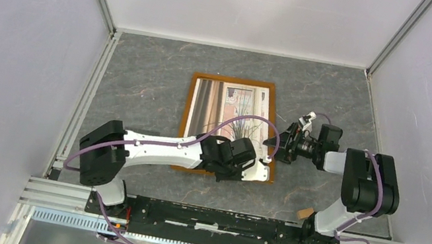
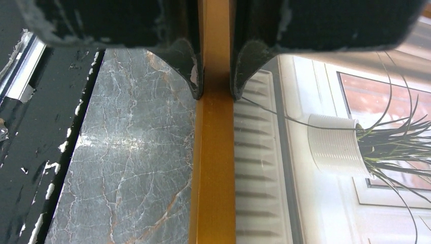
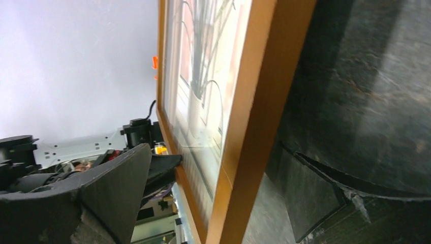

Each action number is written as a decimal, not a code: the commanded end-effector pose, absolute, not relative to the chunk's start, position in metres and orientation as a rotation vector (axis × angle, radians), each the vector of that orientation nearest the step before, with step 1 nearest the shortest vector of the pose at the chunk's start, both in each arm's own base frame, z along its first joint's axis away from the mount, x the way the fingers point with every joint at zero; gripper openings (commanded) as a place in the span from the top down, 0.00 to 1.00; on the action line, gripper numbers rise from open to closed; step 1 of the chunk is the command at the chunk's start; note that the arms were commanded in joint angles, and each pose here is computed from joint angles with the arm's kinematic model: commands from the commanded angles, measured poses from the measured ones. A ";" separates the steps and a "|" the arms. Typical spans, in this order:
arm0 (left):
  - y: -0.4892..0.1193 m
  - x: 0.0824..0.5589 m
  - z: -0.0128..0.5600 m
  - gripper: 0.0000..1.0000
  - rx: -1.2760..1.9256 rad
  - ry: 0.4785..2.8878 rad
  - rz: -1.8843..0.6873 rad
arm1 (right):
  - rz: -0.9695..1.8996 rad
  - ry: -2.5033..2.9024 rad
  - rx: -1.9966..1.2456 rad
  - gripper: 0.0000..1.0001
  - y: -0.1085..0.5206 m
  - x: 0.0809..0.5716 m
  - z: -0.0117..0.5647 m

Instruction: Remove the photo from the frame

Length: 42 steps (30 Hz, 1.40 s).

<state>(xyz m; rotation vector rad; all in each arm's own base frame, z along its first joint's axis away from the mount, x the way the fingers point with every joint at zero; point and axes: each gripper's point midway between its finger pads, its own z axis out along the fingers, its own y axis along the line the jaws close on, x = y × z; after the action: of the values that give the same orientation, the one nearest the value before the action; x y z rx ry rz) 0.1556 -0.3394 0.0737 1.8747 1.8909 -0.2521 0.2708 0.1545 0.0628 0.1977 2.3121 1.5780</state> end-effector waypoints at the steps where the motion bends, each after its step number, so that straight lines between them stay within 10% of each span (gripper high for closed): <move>1: -0.367 0.168 0.118 0.98 1.774 1.695 -0.333 | 1.698 2.243 0.170 0.03 0.168 0.276 0.078; 25: -0.369 0.158 0.123 0.98 1.778 1.616 -0.457 | 1.902 2.218 0.206 0.32 0.204 0.267 0.079; 37: -0.366 0.160 0.121 0.97 1.793 1.610 -0.433 | 1.913 2.237 0.183 0.74 0.208 0.263 0.080; 42: -0.356 0.167 0.129 0.49 1.750 1.730 -0.421 | 1.884 2.227 0.113 1.00 0.208 0.267 0.093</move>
<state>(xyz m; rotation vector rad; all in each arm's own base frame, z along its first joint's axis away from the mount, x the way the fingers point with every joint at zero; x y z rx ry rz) 0.1493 -0.3378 0.0827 1.8502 1.8120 -0.3892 0.2640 0.2033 0.0678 0.2997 2.2843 1.8895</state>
